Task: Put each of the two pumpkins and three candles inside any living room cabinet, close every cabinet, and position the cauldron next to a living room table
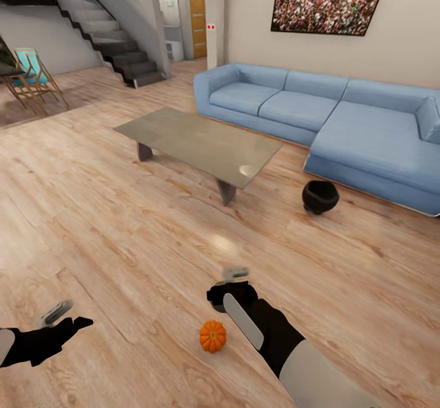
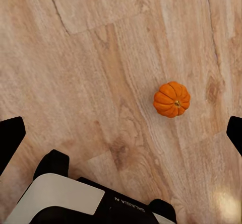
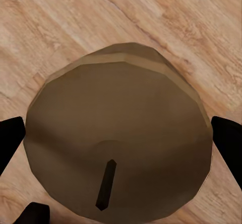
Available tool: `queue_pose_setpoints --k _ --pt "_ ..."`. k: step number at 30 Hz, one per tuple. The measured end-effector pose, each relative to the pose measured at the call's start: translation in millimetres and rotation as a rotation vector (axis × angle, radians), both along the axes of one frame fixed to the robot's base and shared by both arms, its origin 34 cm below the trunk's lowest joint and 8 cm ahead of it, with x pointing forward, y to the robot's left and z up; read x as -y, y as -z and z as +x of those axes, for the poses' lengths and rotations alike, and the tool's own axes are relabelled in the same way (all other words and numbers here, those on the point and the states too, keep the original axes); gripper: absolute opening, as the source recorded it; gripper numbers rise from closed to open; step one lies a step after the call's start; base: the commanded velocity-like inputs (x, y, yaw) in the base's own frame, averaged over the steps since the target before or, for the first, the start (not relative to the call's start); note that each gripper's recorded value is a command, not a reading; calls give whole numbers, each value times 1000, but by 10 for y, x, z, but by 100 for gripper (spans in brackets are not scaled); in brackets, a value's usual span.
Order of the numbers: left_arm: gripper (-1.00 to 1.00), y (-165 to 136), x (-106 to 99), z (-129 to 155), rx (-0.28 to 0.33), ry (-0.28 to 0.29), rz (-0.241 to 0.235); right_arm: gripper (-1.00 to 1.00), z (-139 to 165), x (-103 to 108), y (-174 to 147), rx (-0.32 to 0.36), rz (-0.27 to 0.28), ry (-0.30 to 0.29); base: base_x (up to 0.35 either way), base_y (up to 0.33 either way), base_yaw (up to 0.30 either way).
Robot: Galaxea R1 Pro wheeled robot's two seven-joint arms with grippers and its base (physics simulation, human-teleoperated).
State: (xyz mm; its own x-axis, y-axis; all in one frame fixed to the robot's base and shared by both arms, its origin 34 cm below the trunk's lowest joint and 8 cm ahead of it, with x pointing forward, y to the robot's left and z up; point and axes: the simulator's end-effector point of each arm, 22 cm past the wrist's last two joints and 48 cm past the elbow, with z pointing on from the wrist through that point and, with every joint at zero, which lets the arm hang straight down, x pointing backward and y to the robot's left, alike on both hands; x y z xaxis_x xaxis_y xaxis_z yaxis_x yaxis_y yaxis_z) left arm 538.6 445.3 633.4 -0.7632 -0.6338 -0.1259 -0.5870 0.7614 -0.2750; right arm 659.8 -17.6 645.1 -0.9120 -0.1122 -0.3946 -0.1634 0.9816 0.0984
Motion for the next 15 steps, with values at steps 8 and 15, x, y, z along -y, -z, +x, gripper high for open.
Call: queue_pose_setpoints --k 8,15 --pt "100 37 0 -20 -9 0 0 -100 -19 1 49 -9 -1 0 39 9 212" --pt "100 68 2 -38 -17 0 0 -100 -37 4 89 -17 -2 0 1 0 227"
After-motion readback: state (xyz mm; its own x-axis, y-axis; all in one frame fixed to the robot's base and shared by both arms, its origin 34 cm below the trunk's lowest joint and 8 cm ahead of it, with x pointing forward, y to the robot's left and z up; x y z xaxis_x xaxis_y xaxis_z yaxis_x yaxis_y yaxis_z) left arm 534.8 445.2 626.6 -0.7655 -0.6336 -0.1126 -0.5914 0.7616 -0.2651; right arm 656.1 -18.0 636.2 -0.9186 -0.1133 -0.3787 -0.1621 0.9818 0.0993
